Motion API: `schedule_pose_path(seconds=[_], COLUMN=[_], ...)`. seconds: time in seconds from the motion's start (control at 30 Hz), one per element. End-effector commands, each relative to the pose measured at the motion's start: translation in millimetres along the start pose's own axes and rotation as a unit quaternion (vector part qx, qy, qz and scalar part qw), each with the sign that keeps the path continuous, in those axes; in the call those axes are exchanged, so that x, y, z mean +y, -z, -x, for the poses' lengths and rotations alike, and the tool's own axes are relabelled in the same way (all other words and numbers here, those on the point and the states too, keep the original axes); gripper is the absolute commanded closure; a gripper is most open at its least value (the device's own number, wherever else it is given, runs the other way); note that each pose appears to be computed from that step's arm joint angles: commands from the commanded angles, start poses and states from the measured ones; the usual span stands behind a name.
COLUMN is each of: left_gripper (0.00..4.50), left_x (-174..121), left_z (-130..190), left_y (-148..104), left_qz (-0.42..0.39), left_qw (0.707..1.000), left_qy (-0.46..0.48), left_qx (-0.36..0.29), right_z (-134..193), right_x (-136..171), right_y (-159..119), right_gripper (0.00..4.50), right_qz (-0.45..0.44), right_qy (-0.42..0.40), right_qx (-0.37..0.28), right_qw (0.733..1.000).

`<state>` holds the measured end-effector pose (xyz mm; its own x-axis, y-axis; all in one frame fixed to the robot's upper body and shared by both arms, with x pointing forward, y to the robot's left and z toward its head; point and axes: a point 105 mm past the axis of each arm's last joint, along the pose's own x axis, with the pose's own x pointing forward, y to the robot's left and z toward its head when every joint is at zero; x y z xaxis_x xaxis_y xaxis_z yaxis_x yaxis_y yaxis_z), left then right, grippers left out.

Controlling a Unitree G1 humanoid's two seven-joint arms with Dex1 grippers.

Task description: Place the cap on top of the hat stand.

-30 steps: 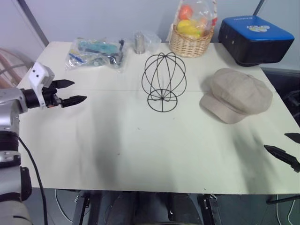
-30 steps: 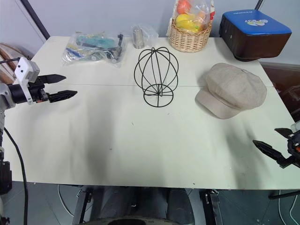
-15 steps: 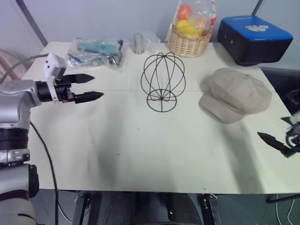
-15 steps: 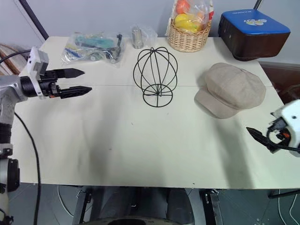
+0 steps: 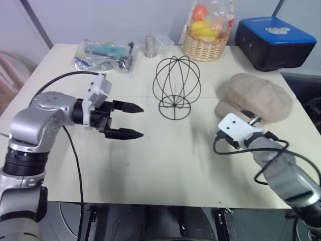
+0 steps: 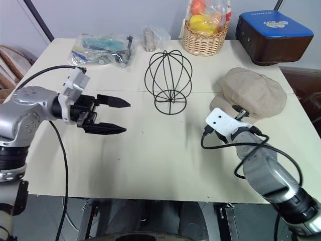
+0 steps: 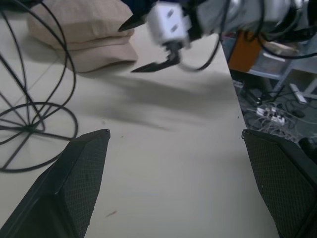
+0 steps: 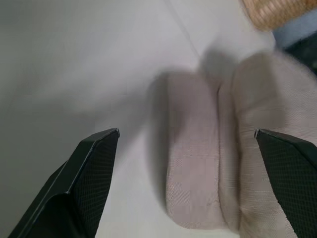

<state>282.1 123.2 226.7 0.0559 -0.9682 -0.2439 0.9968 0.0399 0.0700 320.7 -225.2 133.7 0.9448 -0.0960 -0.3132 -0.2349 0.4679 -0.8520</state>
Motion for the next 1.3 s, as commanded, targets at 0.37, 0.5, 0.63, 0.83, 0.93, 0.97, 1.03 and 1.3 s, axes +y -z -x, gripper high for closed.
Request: schedule_pose_path(seconds=[0.37,0.5,0.63,0.83,0.93,0.97,1.03,1.3], left_gripper=[0.00,0.00,0.00,0.00,0.00,0.00,0.00,0.00], left_x=[-4,-3,-1,2,5,8,12,19], left_z=[-9,-8,-8,-6,-4,-3,2,30], left_y=[-20,-22,-24,-25,-26,-28,-34,-47], left_qz=[-0.036,-0.037,-0.039,-0.037,-0.036,-0.036,-0.035,-0.023], left_qw=[0.999,0.999,0.999,0.998,0.997,0.996,0.992,0.971], left_qy=[0.004,-0.003,-0.008,-0.022,-0.044,-0.057,-0.086,-0.187], left_qx=[-0.020,-0.025,-0.027,-0.035,-0.048,-0.057,-0.079,-0.145], right_z=[-55,-60,-62,-61,-56,-52,-39,32], right_x=[-5,-5,-9,-17,-37,-51,-85,-155], right_y=[35,40,42,44,34,26,-1,-147], right_gripper=[0.03,0.88,3.00,4.46,4.46,4.46,4.46,4.46], right_qz=[0.094,0.089,0.078,0.064,0.051,0.050,0.037,0.033], right_qy=[0.069,0.061,0.061,0.077,0.108,0.128,0.173,0.241], right_qx=[0.075,0.075,0.073,0.071,0.046,0.030,-0.023,-0.312], right_qw=[0.990,0.991,0.992,0.992,0.992,0.990,0.984,0.918])
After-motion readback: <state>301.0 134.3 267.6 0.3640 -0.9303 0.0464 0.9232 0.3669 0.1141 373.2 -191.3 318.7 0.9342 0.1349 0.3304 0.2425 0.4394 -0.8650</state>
